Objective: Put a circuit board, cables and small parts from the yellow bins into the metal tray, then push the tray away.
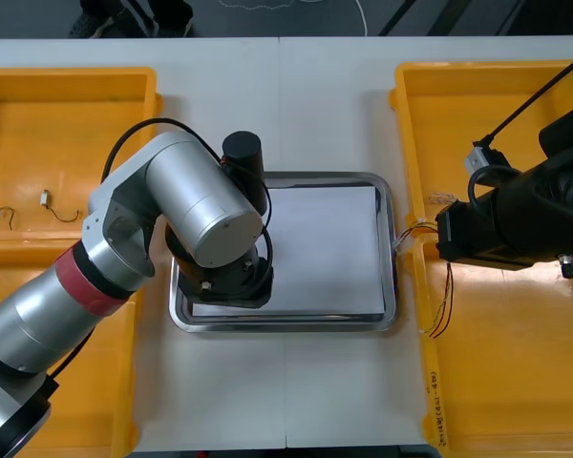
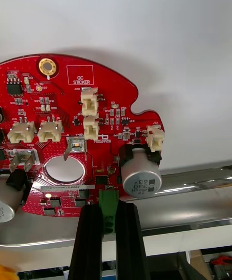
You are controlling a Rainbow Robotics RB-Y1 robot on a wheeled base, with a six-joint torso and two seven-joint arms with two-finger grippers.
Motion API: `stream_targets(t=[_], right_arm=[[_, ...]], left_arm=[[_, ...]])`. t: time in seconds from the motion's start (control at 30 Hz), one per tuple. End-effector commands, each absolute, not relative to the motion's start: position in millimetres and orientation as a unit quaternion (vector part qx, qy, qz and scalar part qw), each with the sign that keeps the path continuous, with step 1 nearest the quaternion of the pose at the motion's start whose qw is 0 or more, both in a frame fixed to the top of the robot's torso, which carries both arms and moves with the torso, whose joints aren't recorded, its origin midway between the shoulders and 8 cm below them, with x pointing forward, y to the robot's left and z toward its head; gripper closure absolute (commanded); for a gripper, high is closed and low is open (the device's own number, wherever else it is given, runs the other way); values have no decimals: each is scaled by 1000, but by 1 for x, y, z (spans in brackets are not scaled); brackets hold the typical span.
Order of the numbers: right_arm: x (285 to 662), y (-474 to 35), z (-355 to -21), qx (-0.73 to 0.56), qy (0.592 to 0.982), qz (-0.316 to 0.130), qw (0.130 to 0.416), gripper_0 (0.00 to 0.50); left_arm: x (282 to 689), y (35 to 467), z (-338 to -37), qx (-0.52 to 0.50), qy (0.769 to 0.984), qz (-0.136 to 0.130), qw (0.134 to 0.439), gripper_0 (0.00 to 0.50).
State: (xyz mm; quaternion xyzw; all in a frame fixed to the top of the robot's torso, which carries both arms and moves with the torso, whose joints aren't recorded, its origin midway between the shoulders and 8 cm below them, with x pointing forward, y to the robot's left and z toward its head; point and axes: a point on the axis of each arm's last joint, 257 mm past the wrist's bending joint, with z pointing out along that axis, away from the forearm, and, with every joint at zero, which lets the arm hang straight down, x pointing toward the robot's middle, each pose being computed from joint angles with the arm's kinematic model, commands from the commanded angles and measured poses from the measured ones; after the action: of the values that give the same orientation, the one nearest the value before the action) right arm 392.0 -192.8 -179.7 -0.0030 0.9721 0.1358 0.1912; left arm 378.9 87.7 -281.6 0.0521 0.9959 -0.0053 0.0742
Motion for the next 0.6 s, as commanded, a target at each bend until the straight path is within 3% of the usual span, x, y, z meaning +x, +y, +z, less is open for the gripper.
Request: stream_targets(t=[0.03, 0.3, 0.43, 0.5, 0.53, 0.6], right_arm=[[393, -182, -174, -9, 971, 141, 195, 500], [393, -182, -174, -9, 971, 141, 195, 500], [393, -182, -174, -9, 971, 141, 195, 500], [393, -183, -174, -9, 971, 140, 196, 500], [393, -182, -174, -9, 971, 141, 195, 500], [393, -182, -174, -9, 971, 141, 195, 500]], left_arm=[[386, 63, -274, 102, 990, -13, 94, 497], [387, 63, -279, 106, 990, -11, 90, 490], [388, 63, -282, 109, 990, -13, 92, 454], [387, 63, -282, 111, 990, -13, 92, 402], [387, 63, -282, 112, 989, -13, 92, 279], [388, 65, -282, 111, 990, -12, 91, 164]])
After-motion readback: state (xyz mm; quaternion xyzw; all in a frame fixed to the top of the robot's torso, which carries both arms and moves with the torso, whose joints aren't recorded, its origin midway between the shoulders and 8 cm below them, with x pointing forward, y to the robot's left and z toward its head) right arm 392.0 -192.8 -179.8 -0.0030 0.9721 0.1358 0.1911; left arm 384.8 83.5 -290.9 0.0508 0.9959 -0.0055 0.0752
